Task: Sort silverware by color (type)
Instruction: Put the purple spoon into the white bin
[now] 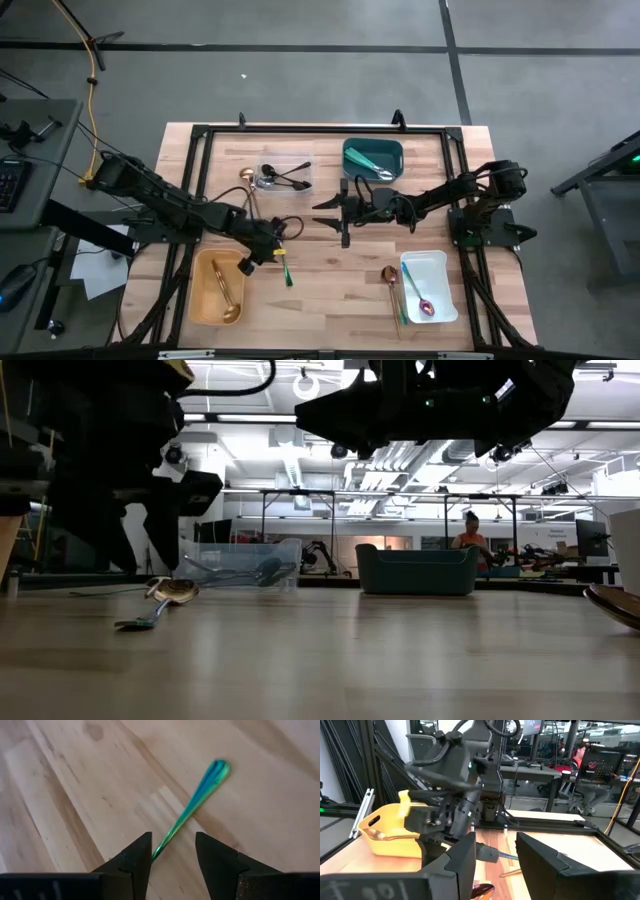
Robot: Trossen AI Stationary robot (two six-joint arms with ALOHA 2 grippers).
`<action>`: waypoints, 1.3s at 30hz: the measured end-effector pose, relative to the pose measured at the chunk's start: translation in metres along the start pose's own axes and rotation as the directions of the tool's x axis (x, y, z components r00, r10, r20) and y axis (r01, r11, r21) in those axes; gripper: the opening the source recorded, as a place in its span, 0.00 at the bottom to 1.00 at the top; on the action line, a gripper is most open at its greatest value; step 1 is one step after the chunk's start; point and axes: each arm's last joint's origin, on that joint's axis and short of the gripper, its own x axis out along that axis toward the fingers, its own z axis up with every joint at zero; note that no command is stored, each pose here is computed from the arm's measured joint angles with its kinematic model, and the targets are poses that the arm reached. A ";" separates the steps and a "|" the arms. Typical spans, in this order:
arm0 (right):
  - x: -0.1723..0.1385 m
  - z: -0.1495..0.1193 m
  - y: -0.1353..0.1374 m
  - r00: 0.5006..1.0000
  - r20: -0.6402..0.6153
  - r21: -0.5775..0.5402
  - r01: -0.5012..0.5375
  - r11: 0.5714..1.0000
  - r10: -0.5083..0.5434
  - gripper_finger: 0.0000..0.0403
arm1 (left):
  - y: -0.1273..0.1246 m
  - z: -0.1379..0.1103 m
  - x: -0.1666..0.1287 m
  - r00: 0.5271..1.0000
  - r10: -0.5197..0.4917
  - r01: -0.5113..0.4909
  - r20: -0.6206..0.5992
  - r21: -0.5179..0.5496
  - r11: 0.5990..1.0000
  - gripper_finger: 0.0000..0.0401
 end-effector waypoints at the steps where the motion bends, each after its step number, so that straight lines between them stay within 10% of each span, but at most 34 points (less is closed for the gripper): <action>1: 0.000 0.000 0.000 1.000 -0.003 0.003 0.000 1.000 0.000 0.34 | 0.001 0.001 0.001 1.000 0.000 0.000 -0.025 0.019 1.000 0.36; 25: 0.000 -0.004 0.000 0.999 -0.038 0.006 -0.004 1.000 0.004 0.34 | 0.011 0.008 0.035 0.977 0.046 -0.007 -0.207 0.185 0.983 0.35; 39: 0.000 -0.004 0.000 0.999 -0.038 0.034 -0.003 0.999 0.004 0.34 | 0.037 -0.004 0.032 0.986 -0.089 0.093 -0.143 0.020 0.995 0.35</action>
